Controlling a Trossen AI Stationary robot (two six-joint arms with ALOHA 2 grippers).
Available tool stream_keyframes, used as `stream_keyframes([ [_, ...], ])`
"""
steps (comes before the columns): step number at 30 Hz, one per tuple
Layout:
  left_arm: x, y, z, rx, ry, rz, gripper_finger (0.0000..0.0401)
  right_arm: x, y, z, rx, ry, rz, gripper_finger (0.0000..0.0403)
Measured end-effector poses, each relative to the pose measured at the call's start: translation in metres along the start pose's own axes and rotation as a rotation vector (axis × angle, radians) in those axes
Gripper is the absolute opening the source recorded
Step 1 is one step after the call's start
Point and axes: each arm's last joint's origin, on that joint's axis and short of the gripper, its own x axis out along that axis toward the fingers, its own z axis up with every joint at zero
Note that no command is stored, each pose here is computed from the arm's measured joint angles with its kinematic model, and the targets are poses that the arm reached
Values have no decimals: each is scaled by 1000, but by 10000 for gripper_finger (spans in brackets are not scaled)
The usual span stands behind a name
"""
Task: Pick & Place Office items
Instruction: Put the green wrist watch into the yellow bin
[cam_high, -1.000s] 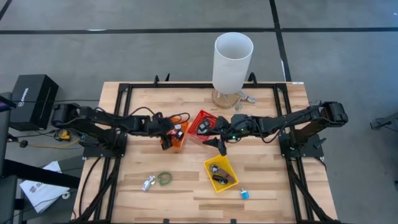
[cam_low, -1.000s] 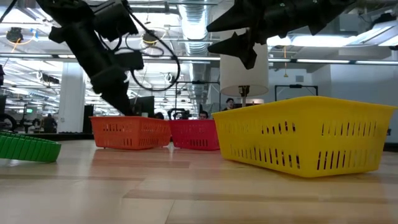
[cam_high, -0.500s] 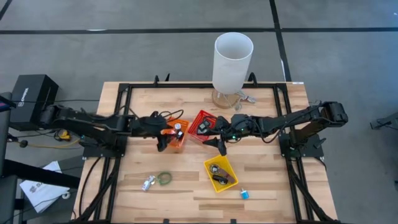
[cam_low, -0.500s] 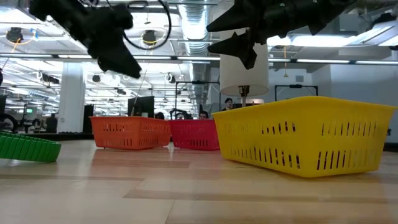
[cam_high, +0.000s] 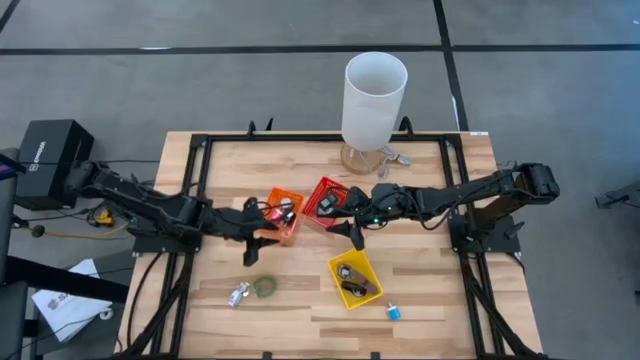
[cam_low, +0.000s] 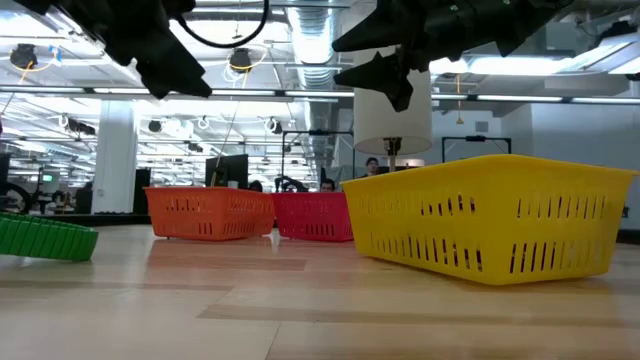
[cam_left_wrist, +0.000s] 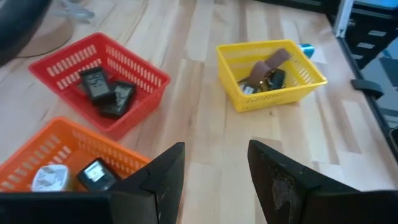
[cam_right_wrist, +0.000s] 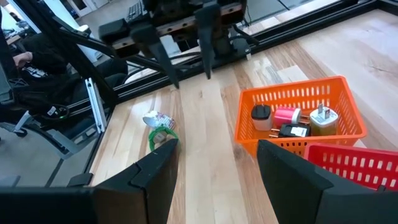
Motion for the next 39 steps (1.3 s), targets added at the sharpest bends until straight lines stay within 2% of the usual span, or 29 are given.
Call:
stream_keyframes([
  [4, 0, -2, 1, 0, -13, -11, 169, 0, 1, 2, 0, -19, 7, 209],
  [11, 0, -2, 2, -3, -20, -13, 170, 0, -1, -4, 5, 43, -5, 209],
  [15, 0, -2, 2, -4, -23, -13, 170, 0, 0, -7, 8, 88, 55, 209],
  [21, 0, -2, 2, -4, -25, -14, 170, 0, 14, -11, -84, 93, 102, 209],
  [26, 0, -2, 2, -9, -25, -14, 170, -1, 33, -24, -108, 162, 151, 209],
  [34, 0, -2, 2, -11, -25, -14, 170, -9, 59, -48, -28, 319, 183, 209],
  [39, 0, -2, 2, -11, -25, -15, 170, -13, 66, -57, 36, 392, 170, 209],
])
